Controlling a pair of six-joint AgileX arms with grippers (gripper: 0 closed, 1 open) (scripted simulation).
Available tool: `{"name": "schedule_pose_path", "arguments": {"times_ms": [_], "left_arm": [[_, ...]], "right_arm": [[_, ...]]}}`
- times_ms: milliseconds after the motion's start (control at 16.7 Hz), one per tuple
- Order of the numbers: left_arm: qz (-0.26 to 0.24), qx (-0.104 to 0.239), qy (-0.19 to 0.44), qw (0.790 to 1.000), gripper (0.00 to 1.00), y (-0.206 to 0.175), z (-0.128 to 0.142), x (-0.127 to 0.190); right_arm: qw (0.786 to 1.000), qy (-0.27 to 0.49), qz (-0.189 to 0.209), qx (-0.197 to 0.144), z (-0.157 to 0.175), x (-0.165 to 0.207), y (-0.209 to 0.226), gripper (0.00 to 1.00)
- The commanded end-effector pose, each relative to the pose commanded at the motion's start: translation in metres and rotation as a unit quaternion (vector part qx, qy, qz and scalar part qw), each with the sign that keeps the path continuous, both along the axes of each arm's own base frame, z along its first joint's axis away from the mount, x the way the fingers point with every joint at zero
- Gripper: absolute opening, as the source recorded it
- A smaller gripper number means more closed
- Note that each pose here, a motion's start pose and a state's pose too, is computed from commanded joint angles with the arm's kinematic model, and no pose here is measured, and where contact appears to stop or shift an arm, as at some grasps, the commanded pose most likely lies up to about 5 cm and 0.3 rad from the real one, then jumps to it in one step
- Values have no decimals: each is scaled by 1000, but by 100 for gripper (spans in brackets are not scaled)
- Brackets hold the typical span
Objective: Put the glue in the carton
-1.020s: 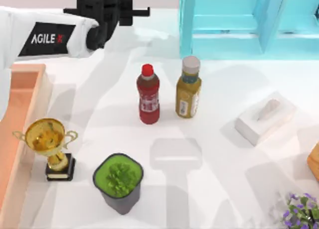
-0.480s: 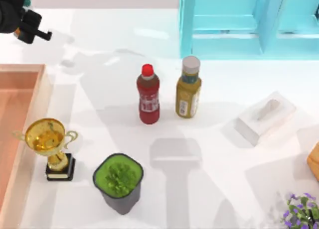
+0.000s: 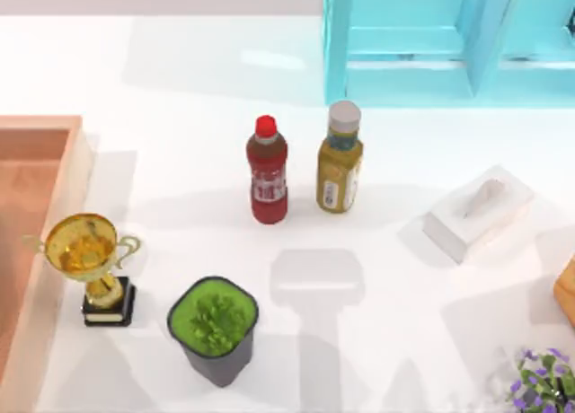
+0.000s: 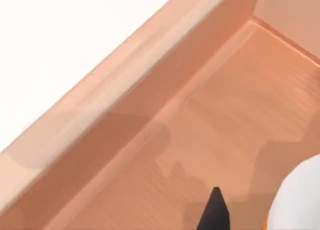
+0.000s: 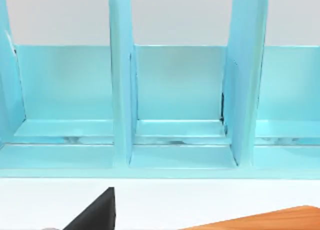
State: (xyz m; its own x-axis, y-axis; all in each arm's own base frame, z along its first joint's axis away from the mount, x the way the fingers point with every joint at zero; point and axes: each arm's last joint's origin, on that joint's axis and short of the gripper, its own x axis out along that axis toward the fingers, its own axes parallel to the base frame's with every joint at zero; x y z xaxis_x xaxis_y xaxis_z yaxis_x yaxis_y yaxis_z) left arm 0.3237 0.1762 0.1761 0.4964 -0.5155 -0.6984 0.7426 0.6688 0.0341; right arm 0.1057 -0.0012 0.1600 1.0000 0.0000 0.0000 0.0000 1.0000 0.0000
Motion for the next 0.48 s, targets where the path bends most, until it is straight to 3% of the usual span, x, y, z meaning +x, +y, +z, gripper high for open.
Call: {"name": "schedule_pose_path", "arguments": {"times_ms": [240, 480], "left_arm": [[-18, -87, -54, 995, 0, 30, -12, -68], [4, -142, -107, 984, 0, 39, -21, -110]], "right_arm": [[1000, 0, 0, 0, 0, 0, 0, 100], [1000, 0, 0, 0, 0, 0, 0, 100]]}}
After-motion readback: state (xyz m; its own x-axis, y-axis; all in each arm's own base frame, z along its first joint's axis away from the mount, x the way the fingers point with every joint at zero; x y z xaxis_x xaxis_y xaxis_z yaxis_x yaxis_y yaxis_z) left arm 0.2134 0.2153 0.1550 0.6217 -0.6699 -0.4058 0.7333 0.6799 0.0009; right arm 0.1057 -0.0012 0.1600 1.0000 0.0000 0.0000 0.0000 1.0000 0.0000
